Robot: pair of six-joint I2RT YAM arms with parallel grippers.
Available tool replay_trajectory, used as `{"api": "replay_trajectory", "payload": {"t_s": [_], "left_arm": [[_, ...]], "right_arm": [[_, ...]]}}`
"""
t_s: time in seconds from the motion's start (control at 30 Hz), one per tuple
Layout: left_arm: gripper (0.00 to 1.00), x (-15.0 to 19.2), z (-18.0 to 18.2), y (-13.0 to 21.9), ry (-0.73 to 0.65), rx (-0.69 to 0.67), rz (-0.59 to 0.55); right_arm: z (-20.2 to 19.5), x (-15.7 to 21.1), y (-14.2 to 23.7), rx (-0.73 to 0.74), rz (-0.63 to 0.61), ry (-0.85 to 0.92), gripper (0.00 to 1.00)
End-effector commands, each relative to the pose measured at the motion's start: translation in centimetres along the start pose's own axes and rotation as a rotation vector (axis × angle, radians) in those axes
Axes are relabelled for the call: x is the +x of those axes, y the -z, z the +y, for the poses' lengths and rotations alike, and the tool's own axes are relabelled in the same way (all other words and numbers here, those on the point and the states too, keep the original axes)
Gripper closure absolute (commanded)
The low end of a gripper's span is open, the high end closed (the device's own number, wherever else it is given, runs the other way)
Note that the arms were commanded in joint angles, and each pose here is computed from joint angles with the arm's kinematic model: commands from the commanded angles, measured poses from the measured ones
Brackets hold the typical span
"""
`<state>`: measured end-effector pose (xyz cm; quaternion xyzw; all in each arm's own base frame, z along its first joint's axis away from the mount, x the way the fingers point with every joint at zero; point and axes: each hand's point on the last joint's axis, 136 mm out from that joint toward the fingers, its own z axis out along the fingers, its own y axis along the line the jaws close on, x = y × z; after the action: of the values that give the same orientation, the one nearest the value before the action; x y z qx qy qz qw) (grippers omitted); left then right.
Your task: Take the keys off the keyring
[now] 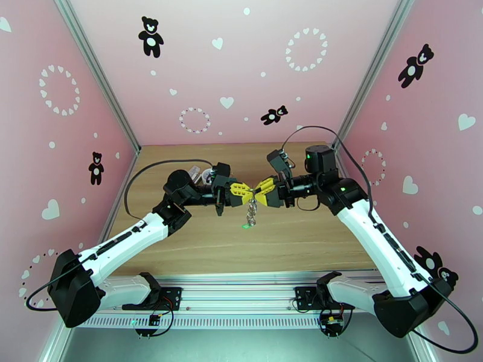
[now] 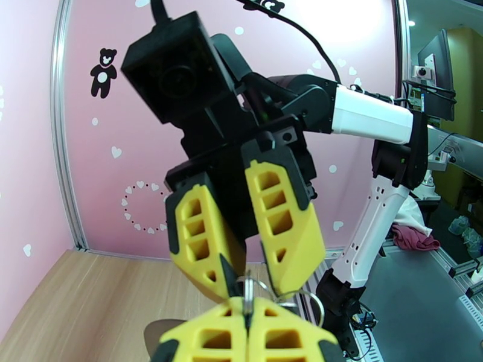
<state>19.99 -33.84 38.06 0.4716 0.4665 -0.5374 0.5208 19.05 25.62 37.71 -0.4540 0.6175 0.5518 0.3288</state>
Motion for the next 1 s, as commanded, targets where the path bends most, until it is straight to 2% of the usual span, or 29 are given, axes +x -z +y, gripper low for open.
{"api": "replay_trajectory", "payload": {"t_s": [0.0,0.17,0.33,0.53,0.63,0.83,0.97], "left_arm": [[1.0,-1.0,0.2,0.0,-0.034,-0.019,-0.019],[1.0,-0.9,0.3,0.2,-0.046,-0.035,-0.011],[1.0,-0.7,0.7,0.5,-0.068,-0.076,0.009],[1.0,-0.2,1.5,0.8,-0.102,-0.138,0.048],[1.0,-0.3,1.9,1.0,-0.137,-0.188,0.049],[1.0,-0.6,2.7,1.4,-0.239,-0.317,0.052],[1.0,-0.4,3.0,1.4,-0.314,-0.369,0.065]], "right_arm": [[0.0,-1.0,-0.1,0.011,-0.01,0.033,0.72],[-0.6,-0.8,-0.1,0.053,-0.004,0.024,0.77],[-1.4,-0.4,0.1,0.108,0.01,0.002,0.86],[-1.8,0.2,0.5,0.166,0.05,-0.016,0.91],[-2.0,0.2,0.8,0.198,0.065,-0.018,0.98],[-2.9,0.5,1.1,0.255,0.101,-0.062,1.0],[-3.0,0.1,0.7,0.232,0.084,-0.094,1.0]]}}
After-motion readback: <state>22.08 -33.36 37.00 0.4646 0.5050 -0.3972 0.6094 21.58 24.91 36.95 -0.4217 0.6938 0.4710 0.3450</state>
